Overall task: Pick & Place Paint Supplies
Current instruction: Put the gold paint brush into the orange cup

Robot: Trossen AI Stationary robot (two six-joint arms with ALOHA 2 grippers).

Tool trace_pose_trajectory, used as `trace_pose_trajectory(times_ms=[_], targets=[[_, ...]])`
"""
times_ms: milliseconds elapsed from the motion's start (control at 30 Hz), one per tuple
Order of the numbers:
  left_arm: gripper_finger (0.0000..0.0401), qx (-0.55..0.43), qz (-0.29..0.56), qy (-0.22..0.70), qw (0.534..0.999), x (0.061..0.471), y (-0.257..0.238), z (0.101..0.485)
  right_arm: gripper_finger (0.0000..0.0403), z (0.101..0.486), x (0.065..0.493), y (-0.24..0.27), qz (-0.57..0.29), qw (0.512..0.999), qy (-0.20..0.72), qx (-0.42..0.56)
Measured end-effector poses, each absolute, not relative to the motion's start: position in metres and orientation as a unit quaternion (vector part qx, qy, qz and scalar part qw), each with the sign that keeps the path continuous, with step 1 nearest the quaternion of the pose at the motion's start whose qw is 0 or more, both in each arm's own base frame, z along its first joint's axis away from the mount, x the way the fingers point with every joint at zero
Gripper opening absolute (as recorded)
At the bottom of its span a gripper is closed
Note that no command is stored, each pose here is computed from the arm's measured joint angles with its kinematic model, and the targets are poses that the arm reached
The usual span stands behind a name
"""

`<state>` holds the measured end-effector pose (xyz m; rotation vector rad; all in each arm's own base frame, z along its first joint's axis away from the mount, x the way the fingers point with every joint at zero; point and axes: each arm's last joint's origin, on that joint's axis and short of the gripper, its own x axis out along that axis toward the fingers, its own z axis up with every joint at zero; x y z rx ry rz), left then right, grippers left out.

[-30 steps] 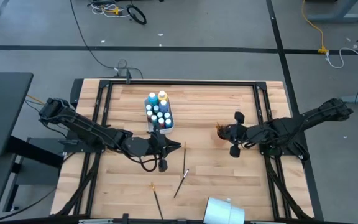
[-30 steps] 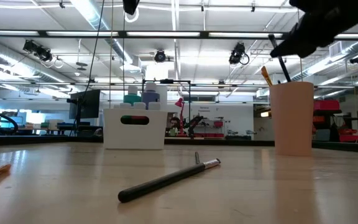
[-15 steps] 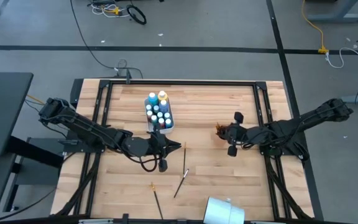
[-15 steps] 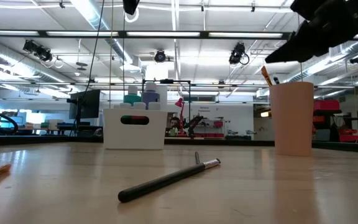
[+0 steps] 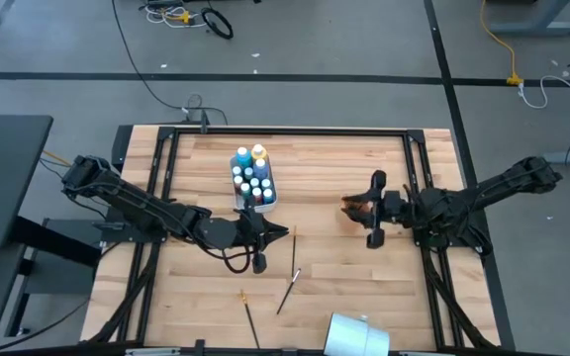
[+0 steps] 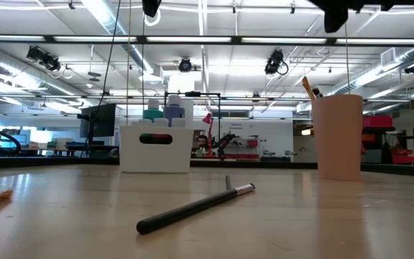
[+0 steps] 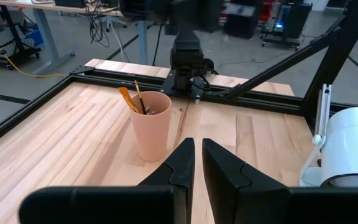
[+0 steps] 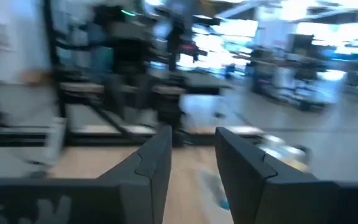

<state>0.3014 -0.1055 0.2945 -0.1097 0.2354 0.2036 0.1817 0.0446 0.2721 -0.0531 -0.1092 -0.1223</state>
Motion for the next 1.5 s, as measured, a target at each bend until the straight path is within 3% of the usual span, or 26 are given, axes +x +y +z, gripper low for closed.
trace_pose_trajectory(times_ms=[233, 600, 1133, 1300, 1500], targets=[[0.0041, -0.055, 0.101, 0.117, 0.986, 0.301, -0.105, 0.295, 0.0128, 0.271, 0.191, 0.054, 0.05, 0.995, -0.08, -0.012], [0.0041, -0.055, 0.101, 0.117, 0.986, 0.301, -0.105, 0.295, 0.0128, 0.269, 0.21, 0.06, 0.049, 0.988, -0.149, -0.004], [0.0041, -0.029, 0.079, 0.116, 0.99, 0.303, -0.104, 0.296, 0.0128, 0.269, 0.211, 0.06, 0.046, 0.986, -0.157, -0.019], [0.0041, -0.03, -0.009, 0.177, 0.984, 0.302, -0.105, 0.286, 0.0128, 0.269, 0.212, 0.06, 0.042, 0.986, -0.157, -0.023], [0.0056, -0.11, -0.021, 0.278, 0.954, 0.294, -0.104, 0.269, 0.0128, 0.269, 0.213, 0.056, 0.034, 0.987, -0.157, -0.024]])
